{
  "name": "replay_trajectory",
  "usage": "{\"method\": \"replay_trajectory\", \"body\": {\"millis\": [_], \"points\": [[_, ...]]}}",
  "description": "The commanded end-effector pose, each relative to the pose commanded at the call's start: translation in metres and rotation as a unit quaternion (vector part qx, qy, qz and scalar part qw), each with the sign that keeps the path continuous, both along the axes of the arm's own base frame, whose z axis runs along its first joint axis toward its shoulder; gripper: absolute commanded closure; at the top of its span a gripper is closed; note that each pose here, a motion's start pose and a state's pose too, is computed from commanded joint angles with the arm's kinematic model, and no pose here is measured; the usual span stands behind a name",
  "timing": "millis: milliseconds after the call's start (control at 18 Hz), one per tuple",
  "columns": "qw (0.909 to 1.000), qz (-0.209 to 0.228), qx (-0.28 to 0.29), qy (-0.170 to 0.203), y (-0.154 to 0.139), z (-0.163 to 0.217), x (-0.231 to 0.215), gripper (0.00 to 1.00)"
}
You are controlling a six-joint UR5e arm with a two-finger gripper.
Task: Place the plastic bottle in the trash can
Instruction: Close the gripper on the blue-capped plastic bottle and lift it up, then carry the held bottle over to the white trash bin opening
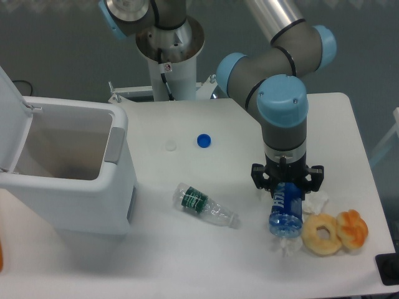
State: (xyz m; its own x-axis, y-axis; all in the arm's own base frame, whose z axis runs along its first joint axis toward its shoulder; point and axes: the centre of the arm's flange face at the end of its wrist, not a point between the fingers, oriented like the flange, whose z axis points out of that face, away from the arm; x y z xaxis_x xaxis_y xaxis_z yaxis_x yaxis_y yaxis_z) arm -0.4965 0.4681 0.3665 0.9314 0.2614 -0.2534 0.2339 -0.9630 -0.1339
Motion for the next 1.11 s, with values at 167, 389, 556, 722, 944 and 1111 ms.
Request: {"method": "replay_trajectory", "body": {"millis": [167,389,556,722,944,1111], "points": [[0.9999,0.005,0.008,0.012,0.002,0.014,-0.002,0.57],[0.9994,0.001,0.025,0.026,0.006,0.043,0.001,0.57],[0.9983,-0.01,0.05,0.029,0.01,0.064,0.015,0.57],[0.9927,-0.016,0.114,0.037,0.025,0.113,0.051,0.57],[0.9801,0.024,0.194,0.036,0.037,0.173,0.092,0.57],[0.9732,0.041,0.226,0.02,0.056,0.188,0.132,0.57]]}}
